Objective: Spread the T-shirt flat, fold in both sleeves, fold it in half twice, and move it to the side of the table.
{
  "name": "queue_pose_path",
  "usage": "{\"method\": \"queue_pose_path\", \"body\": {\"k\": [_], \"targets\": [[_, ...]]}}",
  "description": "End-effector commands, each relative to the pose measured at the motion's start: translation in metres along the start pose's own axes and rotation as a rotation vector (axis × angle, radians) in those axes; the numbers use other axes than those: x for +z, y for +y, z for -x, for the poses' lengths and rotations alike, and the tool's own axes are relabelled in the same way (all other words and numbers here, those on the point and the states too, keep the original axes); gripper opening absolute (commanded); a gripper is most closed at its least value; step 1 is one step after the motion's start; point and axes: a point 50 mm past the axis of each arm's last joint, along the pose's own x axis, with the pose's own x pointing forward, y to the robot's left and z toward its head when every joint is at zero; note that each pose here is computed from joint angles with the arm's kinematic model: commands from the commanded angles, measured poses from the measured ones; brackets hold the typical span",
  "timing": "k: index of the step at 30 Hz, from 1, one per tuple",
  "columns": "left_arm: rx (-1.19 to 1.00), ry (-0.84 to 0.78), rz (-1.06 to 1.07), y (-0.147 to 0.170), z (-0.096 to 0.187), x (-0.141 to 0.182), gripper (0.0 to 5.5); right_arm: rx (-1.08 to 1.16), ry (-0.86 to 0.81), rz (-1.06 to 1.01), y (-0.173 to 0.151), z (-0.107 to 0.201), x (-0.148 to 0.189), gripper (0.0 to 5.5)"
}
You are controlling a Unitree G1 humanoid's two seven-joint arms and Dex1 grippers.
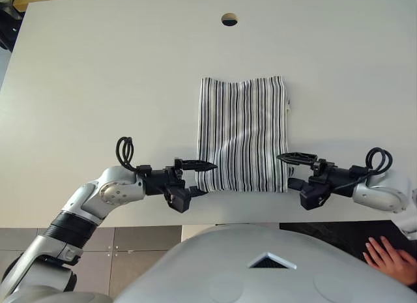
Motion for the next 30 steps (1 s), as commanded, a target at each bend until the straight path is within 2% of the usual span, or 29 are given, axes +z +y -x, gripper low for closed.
{"method": "queue_pose_path", "body": {"k": [1, 11, 16, 21, 27, 30], "targets": [[-0.143, 0.088, 0.037, -0.023, 0.002, -0.012, 3.14, 0.120, 0.039, -0.019, 0.020, -0.003, -0.007, 3.06], [-0.139, 0.067, 0.061, -0.027, 0.003, -0.011, 1.27, 0.087, 0.031, -0.023, 0.017, -0.007, -0.011, 1.00], [-0.148, 0.070, 0.070, -0.031, 0.004, -0.012, 0.65, 0.058, 0.032, -0.033, 0.015, -0.009, -0.012, 0.16], [-0.177, 0.065, 0.093, -0.038, 0.008, -0.007, 0.21, 0.042, 0.013, -0.066, 0.017, -0.008, -0.008, 0.12], [-0.130, -0.043, 0.248, -0.044, 0.014, 0.023, 0.16, 0.080, -0.061, -0.215, 0.029, 0.007, 0.009, 0.12], [-0.031, -0.048, 0.292, -0.033, 0.022, 0.031, 0.14, 0.006, -0.084, -0.292, 0.019, 0.014, 0.012, 0.12]]}}
